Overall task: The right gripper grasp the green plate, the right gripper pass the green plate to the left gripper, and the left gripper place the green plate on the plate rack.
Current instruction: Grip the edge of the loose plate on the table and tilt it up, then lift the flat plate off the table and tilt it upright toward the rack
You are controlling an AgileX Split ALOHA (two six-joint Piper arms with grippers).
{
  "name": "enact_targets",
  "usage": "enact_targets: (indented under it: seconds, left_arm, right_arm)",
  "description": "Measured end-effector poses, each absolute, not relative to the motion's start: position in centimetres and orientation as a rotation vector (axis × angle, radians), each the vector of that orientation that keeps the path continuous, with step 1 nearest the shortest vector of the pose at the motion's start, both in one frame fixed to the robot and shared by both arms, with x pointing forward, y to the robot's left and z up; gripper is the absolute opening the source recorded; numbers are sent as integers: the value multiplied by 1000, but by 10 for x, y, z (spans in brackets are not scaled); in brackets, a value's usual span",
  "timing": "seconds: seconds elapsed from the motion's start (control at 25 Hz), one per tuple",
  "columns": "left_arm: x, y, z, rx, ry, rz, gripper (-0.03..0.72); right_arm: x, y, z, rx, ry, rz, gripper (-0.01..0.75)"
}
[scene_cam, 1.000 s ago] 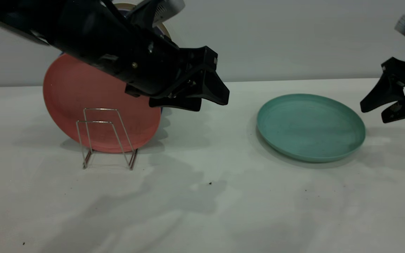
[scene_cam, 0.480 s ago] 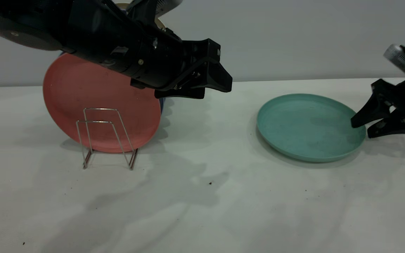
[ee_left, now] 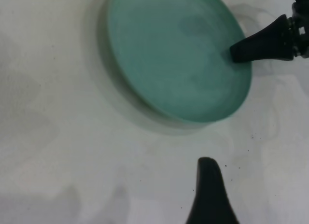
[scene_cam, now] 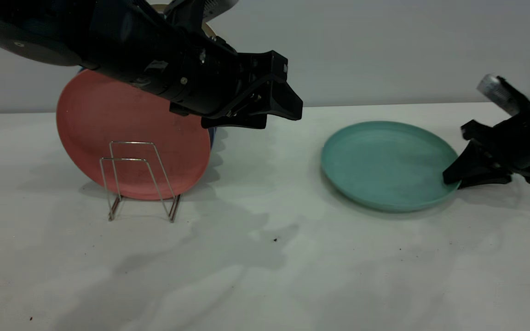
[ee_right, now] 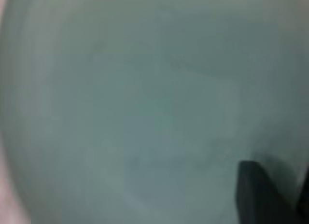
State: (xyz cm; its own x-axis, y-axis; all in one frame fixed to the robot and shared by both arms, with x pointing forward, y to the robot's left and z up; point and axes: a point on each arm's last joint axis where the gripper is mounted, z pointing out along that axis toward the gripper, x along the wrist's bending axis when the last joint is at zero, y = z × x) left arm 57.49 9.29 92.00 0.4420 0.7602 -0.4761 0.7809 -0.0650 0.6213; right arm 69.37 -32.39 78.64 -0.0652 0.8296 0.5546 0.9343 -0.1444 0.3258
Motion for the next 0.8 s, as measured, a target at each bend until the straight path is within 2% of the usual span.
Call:
enact_targets:
  seconds: [0.04, 0.12, 0.56, 0.8]
  left_arm:
    - [575, 93, 920, 1817, 1315, -30, 535]
    - [575, 93, 920, 1817, 1315, -30, 535]
    - [575, 92, 909, 1832, 1337, -45, 536]
    - [576, 93, 906, 1831, 1355, -43, 536]
  right_arm:
    - [694, -323, 787, -2018, -1961, -1001, 46]
    - [695, -320, 789, -1964, -1989, -1017, 18]
    - [697, -291, 832, -1571, -2135, -1159, 15]
    - [698, -288, 845, -1532, -2157, -1194, 15]
